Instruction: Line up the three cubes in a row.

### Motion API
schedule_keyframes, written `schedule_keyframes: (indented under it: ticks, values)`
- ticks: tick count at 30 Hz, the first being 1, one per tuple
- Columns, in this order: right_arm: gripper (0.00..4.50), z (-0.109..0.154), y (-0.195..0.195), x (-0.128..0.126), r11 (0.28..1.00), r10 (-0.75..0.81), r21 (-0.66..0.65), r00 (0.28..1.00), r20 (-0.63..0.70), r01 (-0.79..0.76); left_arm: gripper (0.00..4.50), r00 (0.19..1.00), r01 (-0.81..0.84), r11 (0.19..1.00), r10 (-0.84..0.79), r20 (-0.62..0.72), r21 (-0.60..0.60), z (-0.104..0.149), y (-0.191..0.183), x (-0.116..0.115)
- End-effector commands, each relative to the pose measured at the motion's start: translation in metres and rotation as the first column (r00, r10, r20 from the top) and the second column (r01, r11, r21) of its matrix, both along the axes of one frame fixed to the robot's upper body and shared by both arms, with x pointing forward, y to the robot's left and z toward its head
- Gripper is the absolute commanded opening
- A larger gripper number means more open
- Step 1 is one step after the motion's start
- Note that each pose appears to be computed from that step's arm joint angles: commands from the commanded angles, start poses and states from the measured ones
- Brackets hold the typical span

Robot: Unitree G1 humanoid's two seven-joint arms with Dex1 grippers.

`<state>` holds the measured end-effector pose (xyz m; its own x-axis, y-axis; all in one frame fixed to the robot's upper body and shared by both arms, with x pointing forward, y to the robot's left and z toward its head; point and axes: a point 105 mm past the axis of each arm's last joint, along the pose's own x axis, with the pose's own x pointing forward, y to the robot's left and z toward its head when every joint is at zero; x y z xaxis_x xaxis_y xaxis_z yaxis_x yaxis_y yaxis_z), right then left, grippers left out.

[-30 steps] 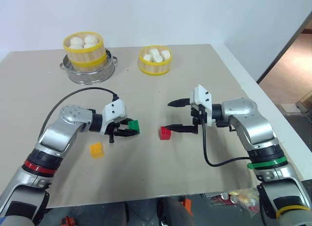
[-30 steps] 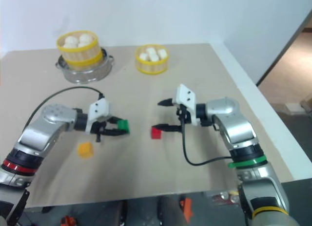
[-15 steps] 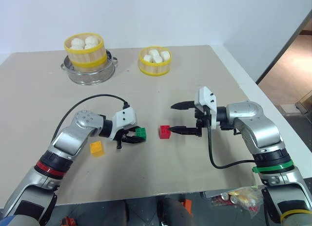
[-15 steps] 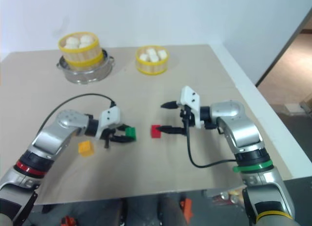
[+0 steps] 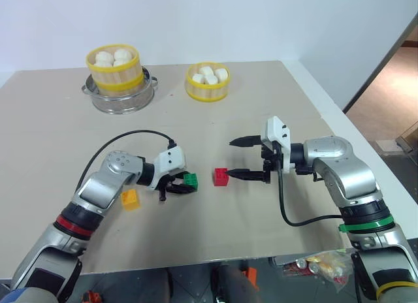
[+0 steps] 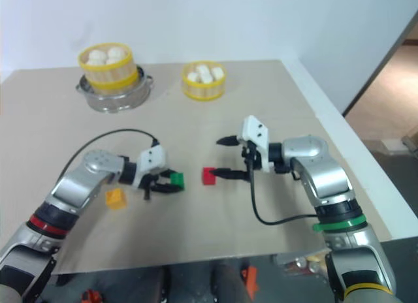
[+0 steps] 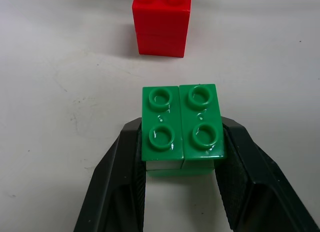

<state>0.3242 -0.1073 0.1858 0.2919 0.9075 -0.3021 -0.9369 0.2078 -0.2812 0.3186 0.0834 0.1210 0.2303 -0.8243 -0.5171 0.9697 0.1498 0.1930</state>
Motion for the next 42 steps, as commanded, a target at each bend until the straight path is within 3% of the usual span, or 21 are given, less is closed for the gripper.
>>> schedule_keyframes:
  ticks: [1, 2, 4, 10, 19, 22, 28, 34, 39, 42]
  values:
    - [4.50, 0.015, -0.002, -0.004, 1.000, 0.005, 0.010, 0.998, 0.062, -0.006, 1.31, 1.000, 0.024, 1.000, -0.024, 0.018, 0.010, 0.005, -0.003, 0.000]
    - [4.50, 0.014, -0.002, -0.004, 1.000, 0.004, 0.008, 0.998, 0.060, -0.004, 1.31, 1.000, 0.025, 1.000, -0.026, 0.016, 0.013, 0.004, -0.002, 0.000]
    - [4.50, 0.013, -0.003, -0.004, 1.000, 0.003, 0.004, 0.998, 0.059, -0.003, 2.38, 1.000, 0.028, 0.999, -0.028, 0.011, 0.015, 0.004, -0.002, -0.001]
    - [4.50, 0.013, -0.002, -0.004, 1.000, 0.002, 0.007, 0.998, 0.060, -0.003, 4.41, 0.999, 0.027, 0.999, -0.027, 0.026, 0.024, 0.011, 0.000, 0.001]
    - [4.50, 0.013, -0.003, -0.005, 1.000, 0.003, -0.001, 0.998, 0.063, -0.003, 4.47, 0.996, 0.029, 1.000, -0.029, 0.082, 0.002, 0.047, 0.018, -0.004]
    - [4.50, 0.014, -0.007, -0.004, 1.000, -0.004, -0.008, 0.998, 0.066, 0.004, 4.47, 0.997, 0.039, 0.992, -0.030, 0.072, -0.119, 0.081, 0.024, -0.015]
    - [4.50, 0.016, -0.013, -0.004, 1.000, -0.010, -0.016, 0.998, 0.065, 0.011, 4.47, 0.997, -0.027, 0.954, 0.048, 0.063, -0.300, 0.118, 0.047, -0.029]
    - [4.50, 0.009, -0.016, -0.009, 1.000, 0.000, -0.030, 0.999, 0.044, 0.001, 4.47, 0.984, -0.130, 0.958, 0.155, 0.082, -0.255, 0.084, 0.111, -0.059]
    - [4.50, 0.008, -0.013, -0.004, 0.999, 0.011, -0.035, 0.999, 0.047, -0.009, 4.47, 0.991, -0.126, 0.973, 0.131, 0.012, -0.196, 0.063, 0.132, -0.082]
    - [4.50, 0.009, -0.012, -0.001, 0.999, 0.014, -0.037, 0.999, 0.052, -0.012, 4.47, 0.989, -0.144, 0.974, 0.149, 0.018, -0.177, 0.056, 0.139, -0.080]
